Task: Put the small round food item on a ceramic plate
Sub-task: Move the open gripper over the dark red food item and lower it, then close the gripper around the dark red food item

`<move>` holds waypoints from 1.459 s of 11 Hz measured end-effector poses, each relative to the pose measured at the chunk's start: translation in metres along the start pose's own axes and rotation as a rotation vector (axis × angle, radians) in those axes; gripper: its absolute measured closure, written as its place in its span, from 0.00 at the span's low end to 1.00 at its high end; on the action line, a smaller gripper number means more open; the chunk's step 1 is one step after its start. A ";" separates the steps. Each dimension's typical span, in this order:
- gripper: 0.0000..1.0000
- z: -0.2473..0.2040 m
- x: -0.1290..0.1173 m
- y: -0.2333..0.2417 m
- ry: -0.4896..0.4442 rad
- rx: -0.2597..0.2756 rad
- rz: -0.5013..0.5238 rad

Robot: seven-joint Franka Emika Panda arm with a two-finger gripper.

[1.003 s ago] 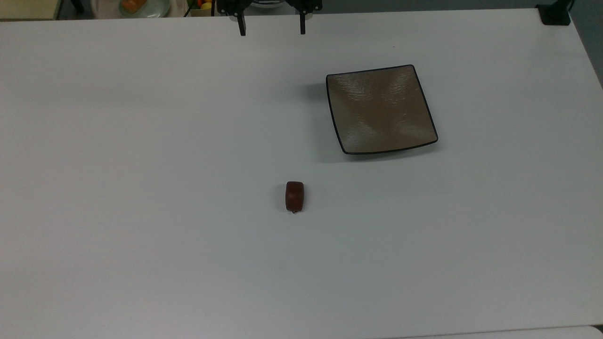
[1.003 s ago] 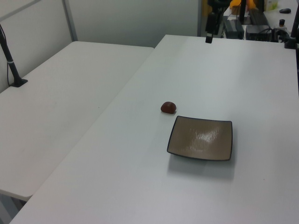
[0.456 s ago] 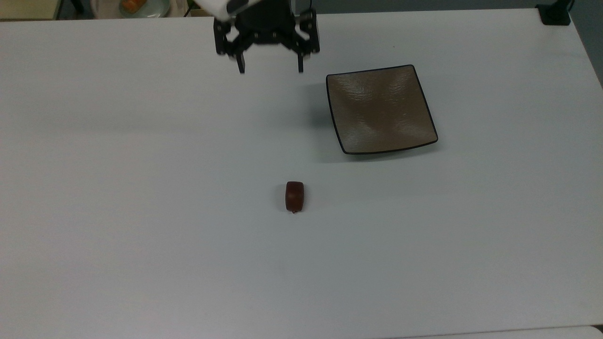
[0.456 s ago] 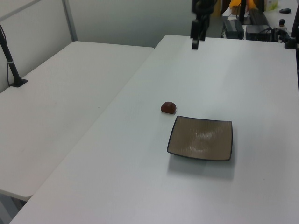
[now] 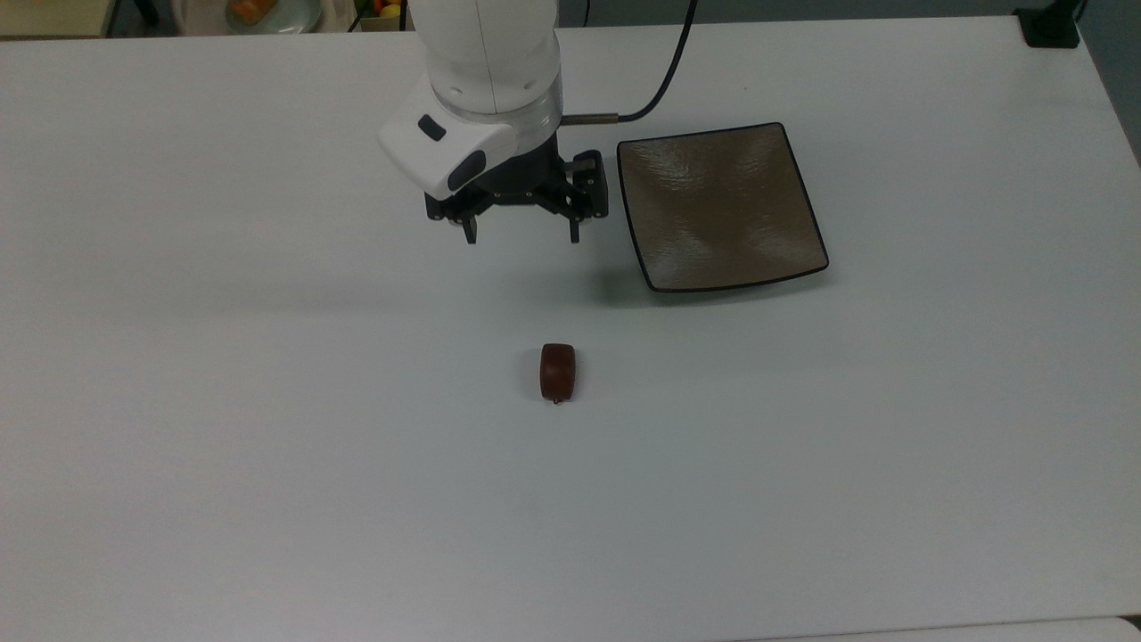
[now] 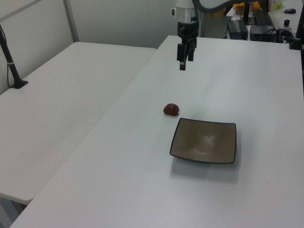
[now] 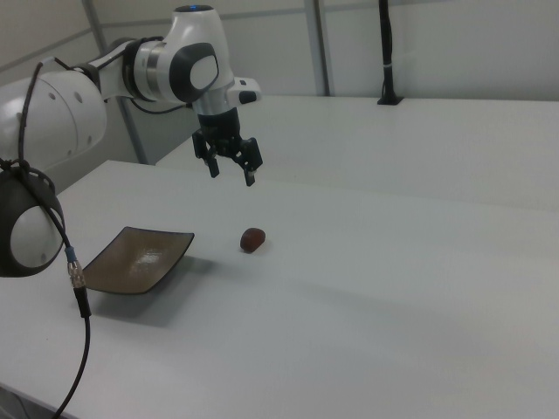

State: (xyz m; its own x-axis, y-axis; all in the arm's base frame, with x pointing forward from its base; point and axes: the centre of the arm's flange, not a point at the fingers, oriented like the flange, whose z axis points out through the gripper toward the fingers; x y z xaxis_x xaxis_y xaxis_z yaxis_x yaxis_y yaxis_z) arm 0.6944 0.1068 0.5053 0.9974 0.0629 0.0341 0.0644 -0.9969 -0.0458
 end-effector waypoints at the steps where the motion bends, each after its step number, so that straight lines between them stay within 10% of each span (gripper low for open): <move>1: 0.00 0.004 0.006 -0.003 0.033 0.005 -0.003; 16: 0.00 0.138 0.041 -0.027 0.096 -0.047 -0.003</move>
State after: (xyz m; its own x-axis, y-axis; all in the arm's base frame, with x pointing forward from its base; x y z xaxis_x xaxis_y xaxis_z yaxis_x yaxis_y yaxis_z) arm 0.7377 0.1429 0.3702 0.9895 0.0634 0.1297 0.0637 -0.9980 0.0014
